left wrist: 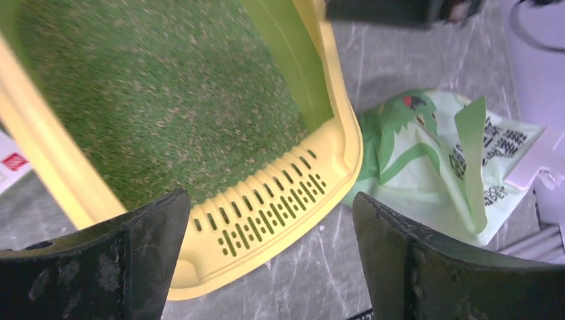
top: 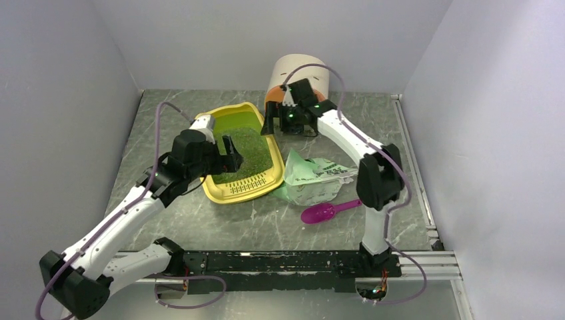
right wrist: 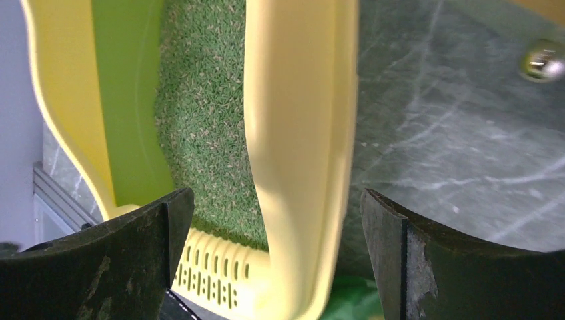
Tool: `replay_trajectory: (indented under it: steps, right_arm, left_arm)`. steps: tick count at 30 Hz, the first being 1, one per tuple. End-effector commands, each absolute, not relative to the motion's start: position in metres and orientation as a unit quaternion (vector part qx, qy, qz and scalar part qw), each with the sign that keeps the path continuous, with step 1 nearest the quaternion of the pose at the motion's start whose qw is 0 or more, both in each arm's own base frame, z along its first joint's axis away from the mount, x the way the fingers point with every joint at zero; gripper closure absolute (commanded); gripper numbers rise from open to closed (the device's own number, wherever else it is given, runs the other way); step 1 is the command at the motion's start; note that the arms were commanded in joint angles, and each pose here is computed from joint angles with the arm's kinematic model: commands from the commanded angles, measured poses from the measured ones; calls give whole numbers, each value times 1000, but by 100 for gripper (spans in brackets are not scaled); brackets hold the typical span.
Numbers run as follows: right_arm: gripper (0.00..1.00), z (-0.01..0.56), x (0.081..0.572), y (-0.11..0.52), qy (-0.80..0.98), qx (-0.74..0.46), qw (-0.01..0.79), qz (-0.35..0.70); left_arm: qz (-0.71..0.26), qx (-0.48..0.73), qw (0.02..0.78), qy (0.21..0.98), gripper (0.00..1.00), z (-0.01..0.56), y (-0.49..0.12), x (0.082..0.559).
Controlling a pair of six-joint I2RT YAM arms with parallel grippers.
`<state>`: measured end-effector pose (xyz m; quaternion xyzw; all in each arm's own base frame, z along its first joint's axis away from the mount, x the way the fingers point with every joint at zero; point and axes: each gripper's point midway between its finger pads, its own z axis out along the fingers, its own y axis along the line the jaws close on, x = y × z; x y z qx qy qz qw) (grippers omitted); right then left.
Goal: Fill the litter box with clean litter
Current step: Adjust the litter box at the center of the board.
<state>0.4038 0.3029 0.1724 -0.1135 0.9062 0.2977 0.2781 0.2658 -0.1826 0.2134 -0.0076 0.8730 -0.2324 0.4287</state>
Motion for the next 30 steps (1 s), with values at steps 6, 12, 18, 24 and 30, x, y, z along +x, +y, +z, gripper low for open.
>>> replay_trajectory:
  steps: [6,12,18,24,30]
  right_arm:
    - [0,139,407,343,921,-118,237,284]
    - [0,122,400,348,927,-118,226,275]
    - [0,106,394,347,933,-116,207,269]
    - [0,112,379,361,928,-129,206,282]
    - [0,113,361,369,929,-115,201,290]
  left_arm:
    - [-158,-44,462,872,3,223,-143,262]
    - [-155,-37,466,870,3,228,-142,261]
    - [-152,-32,466,871,3,230,-142,262]
    - [-147,-33,467,871,3,230,-140,262]
    - [-139,-36,467,872,3,230,-137,262]
